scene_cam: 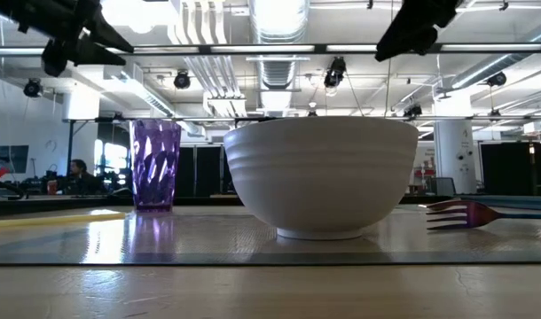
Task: Pick & Place Utensil
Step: Put the purple cup to the top left of the white bowl on the transparent mat
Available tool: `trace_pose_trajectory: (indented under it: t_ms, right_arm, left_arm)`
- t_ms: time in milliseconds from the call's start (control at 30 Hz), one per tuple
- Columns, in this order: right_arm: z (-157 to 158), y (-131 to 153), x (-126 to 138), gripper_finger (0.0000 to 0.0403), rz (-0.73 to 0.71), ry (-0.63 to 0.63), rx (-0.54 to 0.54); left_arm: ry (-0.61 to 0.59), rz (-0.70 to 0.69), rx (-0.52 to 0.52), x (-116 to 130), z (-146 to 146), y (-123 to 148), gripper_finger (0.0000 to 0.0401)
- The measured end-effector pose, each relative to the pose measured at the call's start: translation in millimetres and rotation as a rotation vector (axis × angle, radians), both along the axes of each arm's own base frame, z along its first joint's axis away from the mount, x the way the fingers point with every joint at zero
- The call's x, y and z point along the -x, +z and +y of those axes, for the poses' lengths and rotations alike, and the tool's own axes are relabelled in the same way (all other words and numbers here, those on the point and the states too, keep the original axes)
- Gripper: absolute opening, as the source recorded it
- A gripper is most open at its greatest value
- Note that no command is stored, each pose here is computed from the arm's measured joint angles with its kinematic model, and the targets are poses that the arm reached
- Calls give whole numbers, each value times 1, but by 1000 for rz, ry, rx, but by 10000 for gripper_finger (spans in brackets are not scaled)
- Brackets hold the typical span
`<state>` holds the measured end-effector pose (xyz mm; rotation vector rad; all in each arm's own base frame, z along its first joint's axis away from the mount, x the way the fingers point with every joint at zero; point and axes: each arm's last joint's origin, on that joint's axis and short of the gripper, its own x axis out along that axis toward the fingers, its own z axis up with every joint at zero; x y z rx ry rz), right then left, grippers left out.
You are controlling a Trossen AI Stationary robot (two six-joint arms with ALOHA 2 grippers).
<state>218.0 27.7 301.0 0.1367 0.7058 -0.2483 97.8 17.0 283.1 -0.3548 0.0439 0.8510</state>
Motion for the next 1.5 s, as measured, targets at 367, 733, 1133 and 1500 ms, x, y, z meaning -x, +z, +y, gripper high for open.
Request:
trace_pose_trajectory:
  t_ms: [367,733,1133,1500]
  right_arm:
    - [-1,-6,9,106,-11,-6,-13]
    - [-1,-6,9,113,-11,-3,-11]
    - [-1,-5,9,109,-12,-3,-12]
    - [-1,-5,9,92,-12,-3,-12]
  left_arm:
    - [107,192,215,-8,19,35,167]
    - [143,320,414,-21,45,31,167]
    - [149,461,507,-51,62,9,167]
    - [173,528,534,-63,69,-3,167]
